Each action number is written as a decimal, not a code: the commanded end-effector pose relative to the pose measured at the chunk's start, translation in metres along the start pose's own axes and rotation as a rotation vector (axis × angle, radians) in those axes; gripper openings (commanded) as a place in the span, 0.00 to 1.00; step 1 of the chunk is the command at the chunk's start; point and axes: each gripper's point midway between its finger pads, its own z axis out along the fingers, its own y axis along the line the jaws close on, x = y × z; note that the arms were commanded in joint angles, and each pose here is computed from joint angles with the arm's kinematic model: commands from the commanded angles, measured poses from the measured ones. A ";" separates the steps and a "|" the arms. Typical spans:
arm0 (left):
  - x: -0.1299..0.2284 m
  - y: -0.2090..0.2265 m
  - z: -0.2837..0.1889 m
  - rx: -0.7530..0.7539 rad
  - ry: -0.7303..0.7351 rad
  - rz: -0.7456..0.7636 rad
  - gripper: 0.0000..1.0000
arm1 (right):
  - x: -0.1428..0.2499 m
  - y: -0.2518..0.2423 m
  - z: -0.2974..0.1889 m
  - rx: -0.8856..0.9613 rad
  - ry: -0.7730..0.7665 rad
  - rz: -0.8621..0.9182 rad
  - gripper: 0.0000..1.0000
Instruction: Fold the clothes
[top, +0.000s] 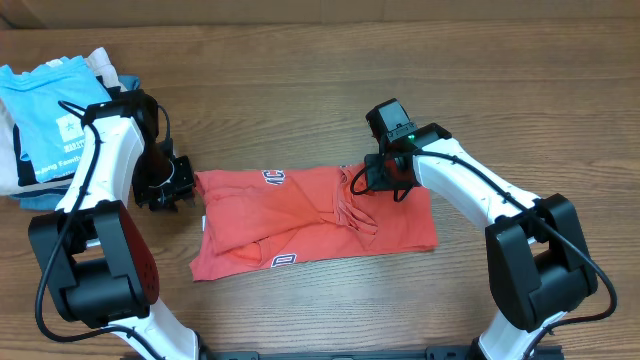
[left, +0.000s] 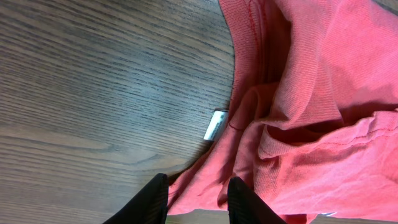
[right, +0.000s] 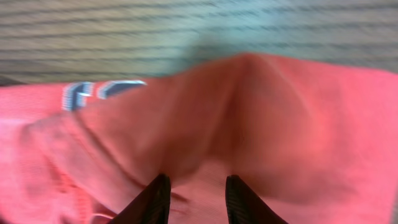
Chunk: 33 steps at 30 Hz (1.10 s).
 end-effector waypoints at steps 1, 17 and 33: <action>-0.001 -0.002 -0.009 0.009 -0.027 -0.004 0.35 | -0.004 0.024 -0.003 -0.126 -0.012 -0.048 0.33; 0.000 -0.001 -0.009 0.008 -0.025 -0.004 0.35 | -0.023 0.006 -0.026 -0.038 -0.074 -0.045 0.33; -0.002 -0.002 -0.009 0.010 -0.031 -0.004 0.35 | 0.024 0.017 -0.017 -0.045 0.072 -0.148 0.42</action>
